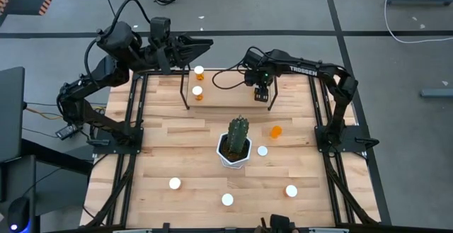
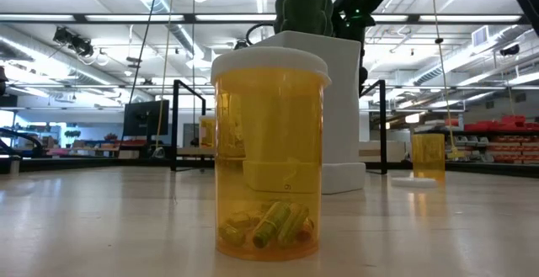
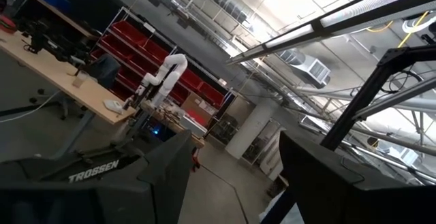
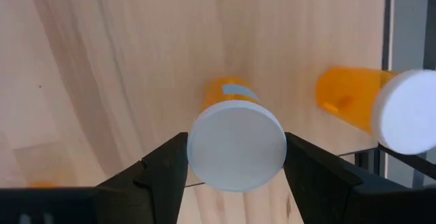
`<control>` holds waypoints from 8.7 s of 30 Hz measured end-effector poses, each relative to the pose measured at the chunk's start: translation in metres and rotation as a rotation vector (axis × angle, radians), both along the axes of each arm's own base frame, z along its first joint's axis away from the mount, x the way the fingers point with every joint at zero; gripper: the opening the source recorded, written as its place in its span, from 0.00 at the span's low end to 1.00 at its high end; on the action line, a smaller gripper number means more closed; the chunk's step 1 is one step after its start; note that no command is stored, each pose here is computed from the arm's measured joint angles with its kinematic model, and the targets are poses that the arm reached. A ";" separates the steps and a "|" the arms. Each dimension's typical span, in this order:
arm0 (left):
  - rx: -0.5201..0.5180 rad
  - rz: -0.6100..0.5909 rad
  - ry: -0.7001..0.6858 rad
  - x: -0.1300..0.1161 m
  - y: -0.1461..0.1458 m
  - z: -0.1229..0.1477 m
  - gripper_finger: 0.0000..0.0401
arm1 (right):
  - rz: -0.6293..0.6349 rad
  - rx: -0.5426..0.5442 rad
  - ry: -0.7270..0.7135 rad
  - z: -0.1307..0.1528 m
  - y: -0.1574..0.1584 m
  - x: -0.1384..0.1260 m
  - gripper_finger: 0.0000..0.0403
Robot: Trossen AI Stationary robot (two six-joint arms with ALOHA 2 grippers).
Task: Pick and place medicine bottles onto shelf by color
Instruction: Put the orange medicine bottle on the shelf
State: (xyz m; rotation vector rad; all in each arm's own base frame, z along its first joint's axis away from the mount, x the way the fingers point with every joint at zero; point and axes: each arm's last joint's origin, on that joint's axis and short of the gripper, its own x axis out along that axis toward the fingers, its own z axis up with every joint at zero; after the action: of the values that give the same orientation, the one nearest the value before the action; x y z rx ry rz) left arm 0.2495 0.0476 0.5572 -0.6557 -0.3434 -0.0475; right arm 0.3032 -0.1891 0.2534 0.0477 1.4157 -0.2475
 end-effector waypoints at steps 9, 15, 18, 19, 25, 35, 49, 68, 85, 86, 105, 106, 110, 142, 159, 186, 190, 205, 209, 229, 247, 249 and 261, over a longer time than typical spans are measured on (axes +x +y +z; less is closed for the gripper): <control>0.016 -0.001 0.001 0.000 -0.002 0.000 0.57 | -0.034 0.016 0.003 0.000 -0.003 -0.003 0.57; 0.018 -0.001 0.001 0.000 -0.002 0.000 0.57 | -0.036 0.018 0.002 0.000 -0.003 -0.003 0.57; 0.018 -0.001 0.001 0.000 -0.002 0.000 0.57 | -0.036 0.019 0.002 0.000 -0.003 -0.003 0.57; 0.018 -0.001 0.001 0.000 -0.002 0.000 0.57 | -0.036 0.021 0.000 0.000 -0.003 -0.003 0.57; 0.018 -0.001 0.001 0.000 -0.002 0.000 0.57 | -0.027 0.027 -0.003 0.000 -0.003 -0.003 0.57; 0.029 -0.008 0.001 0.001 -0.004 0.000 0.57 | -0.046 0.038 -0.010 0.000 -0.003 -0.003 0.57; 0.044 -0.036 0.002 0.002 -0.013 0.000 0.57 | -0.061 0.046 -0.007 0.000 -0.002 -0.004 0.65; 0.082 -0.029 0.004 0.002 -0.014 0.000 0.57 | -0.106 0.073 0.020 0.012 0.009 -0.001 0.67; 0.217 -0.008 0.129 -0.021 -0.018 -0.003 0.57 | -0.180 0.051 -0.087 0.058 0.040 -0.019 0.67; 0.215 -0.016 0.159 -0.025 -0.019 -0.005 0.57 | -0.181 0.043 -0.111 0.064 0.043 -0.022 0.67; 0.387 -0.254 1.216 -0.048 -0.051 -0.101 0.45 | -0.430 0.097 -0.514 0.148 0.130 -0.072 0.67; 0.387 -0.265 1.247 -0.046 -0.051 -0.104 0.45 | -0.440 0.107 -0.500 0.147 0.135 -0.073 0.67; 0.407 -0.302 1.337 -0.041 -0.054 -0.114 0.46 | -0.496 0.151 -0.384 0.141 0.154 -0.079 0.67; 0.703 -0.612 1.638 -0.013 -0.204 -0.224 0.75 | -0.490 0.141 -0.383 0.140 0.294 -0.129 0.65; 0.643 -0.532 1.527 -0.037 -0.211 -0.275 0.78 | -0.578 0.162 -0.463 0.140 0.311 -0.142 0.65; 0.594 -0.582 1.545 -0.031 -0.222 -0.345 0.83 | -0.598 0.163 -0.487 0.140 0.312 -0.141 0.65; 0.601 -0.581 1.570 -0.030 -0.224 -0.351 0.83 | -0.598 0.164 -0.485 0.140 0.312 -0.141 0.65; 0.641 -0.583 1.649 -0.022 -0.228 -0.374 0.83 | -0.598 0.165 -0.484 0.140 0.312 -0.141 0.65; 0.641 -0.583 1.650 -0.022 -0.228 -0.374 0.80 | -0.598 0.165 -0.484 0.140 0.312 -0.141 0.65; 0.622 -0.611 1.641 -0.021 -0.229 -0.374 0.56 | -0.598 0.165 -0.484 0.140 0.312 -0.141 0.65; 0.642 -0.584 1.666 0.007 -0.198 -0.348 0.54 | -0.598 0.165 -0.483 0.140 0.312 -0.141 0.65; 0.676 -0.592 1.689 0.009 -0.189 -0.340 0.56 | -0.598 0.165 -0.483 0.140 0.312 -0.141 0.65; 0.704 -0.476 1.475 0.007 -0.095 -0.246 0.54 | -0.598 0.161 -0.487 0.140 0.311 -0.141 0.65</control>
State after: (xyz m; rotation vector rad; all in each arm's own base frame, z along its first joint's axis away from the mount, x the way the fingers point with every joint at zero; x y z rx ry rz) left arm 0.2562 -0.0477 0.3110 0.0598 1.2170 -0.1165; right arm 0.1625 0.1223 0.3935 0.6298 0.9021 -0.5715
